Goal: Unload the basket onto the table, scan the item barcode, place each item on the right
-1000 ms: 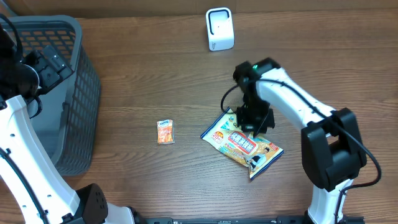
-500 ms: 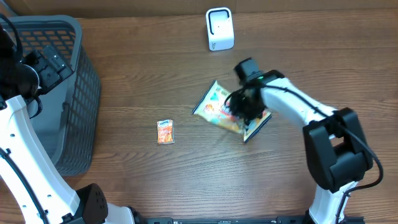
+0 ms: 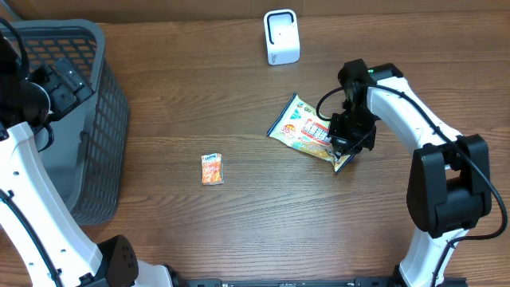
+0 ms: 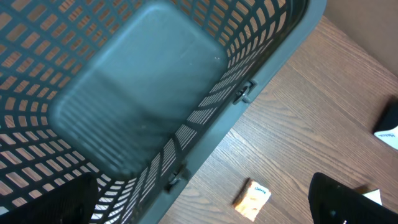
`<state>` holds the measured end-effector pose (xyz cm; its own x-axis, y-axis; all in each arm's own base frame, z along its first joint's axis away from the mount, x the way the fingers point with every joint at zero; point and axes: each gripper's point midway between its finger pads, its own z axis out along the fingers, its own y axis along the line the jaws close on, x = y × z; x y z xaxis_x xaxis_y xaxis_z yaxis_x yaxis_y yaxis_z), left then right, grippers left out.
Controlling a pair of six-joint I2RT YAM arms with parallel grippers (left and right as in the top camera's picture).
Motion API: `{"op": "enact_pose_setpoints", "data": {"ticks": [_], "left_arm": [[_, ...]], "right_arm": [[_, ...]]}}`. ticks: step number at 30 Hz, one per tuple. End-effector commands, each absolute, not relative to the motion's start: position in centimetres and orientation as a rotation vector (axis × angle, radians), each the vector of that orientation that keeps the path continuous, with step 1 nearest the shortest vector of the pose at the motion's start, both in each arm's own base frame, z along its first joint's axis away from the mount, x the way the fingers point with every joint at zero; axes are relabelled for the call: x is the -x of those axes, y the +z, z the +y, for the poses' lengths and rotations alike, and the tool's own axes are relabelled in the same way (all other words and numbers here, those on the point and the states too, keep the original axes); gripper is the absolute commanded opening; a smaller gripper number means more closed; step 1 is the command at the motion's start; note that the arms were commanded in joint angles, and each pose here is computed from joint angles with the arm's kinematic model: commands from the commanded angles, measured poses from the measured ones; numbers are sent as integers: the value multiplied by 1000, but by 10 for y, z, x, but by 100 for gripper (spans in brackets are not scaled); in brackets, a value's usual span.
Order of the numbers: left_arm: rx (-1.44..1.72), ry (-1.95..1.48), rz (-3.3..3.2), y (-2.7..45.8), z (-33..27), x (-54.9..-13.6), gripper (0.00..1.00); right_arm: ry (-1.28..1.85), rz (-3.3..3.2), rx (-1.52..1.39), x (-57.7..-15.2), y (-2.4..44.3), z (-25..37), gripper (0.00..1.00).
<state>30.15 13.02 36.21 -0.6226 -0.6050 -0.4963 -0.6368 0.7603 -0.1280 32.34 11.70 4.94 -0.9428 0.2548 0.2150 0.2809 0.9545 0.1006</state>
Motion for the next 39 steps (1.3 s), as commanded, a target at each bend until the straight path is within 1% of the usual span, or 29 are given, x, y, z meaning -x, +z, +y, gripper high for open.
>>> {"op": "enact_pose_setpoints", "data": {"ticks": [1,4,5,6,10,13,15,17,18,19,20,21,22,23,25,26,27,28,31,32,33,35,36,37,39], "left_arm": [[919,97,2440,361,131,-302,100],[919,97,2440,361,131,-302,100],[919,97,2440,361,131,-302,100],[919,97,2440,361,131,-302,100],[919,97,2440,361,131,-302,100],[919,97,2440,361,131,-302,100],[919,97,2440,361,131,-302,100],[919,97,2440,361,131,-302,100],[919,97,2440,361,131,-302,100],[919,97,2440,361,131,-302,100],[919,97,2440,361,131,-302,100],[919,97,2440,361,131,-302,100],[919,97,2440,361,131,-302,100],[919,97,2440,361,131,-302,100],[919,97,2440,361,131,-302,100],[919,97,2440,361,131,-302,100],[919,97,2440,361,131,-302,100],[919,97,2440,361,131,-302,100],[919,97,2440,361,131,-302,100],[919,97,2440,361,131,-302,100],[919,97,2440,361,131,-302,100],[919,97,2440,361,131,-302,100],[919,97,2440,361,131,-302,100],[919,97,2440,361,131,-302,100],[919,97,2440,361,131,-302,100]], "right_arm": [[-121,-2928,404,-320,27,108,17],[-126,-2935,407,-314,8,107,14],[-121,-2927,407,-310,3,106,10],[-103,-2900,427,-302,0,104,4],[-60,-2837,442,-290,11,100,4],[-45,-2813,430,-293,39,101,4],[-59,-2829,385,-300,55,103,6],[-84,-2858,298,-307,70,107,13],[-125,-2903,153,-316,81,113,22],[-137,-2921,101,-320,83,115,27],[-155,-2945,9,-324,86,119,38],[-161,-2954,-35,-326,86,121,51],[-169,-2966,-111,-328,85,125,62],[-176,-2979,-174,-330,83,131,68],[-175,-2996,-254,-331,80,140,73],[-118,-3018,-357,-330,76,154,76],[-89,-3025,-391,-329,75,159,78],[-29,-3039,-456,-328,73,166,82],[169,-3097,-593,-332,70,179,86],[315,-3146,-597,-335,68,182,87],[382,-3155,-619,-332,66,186,87],[432,-3155,-660,-325,59,192,86],[475,-3170,-653,-325,55,192,85],[591,-3205,-616,-328,51,185,83],[657,-3216,-595,-329,44,177,82]]}}
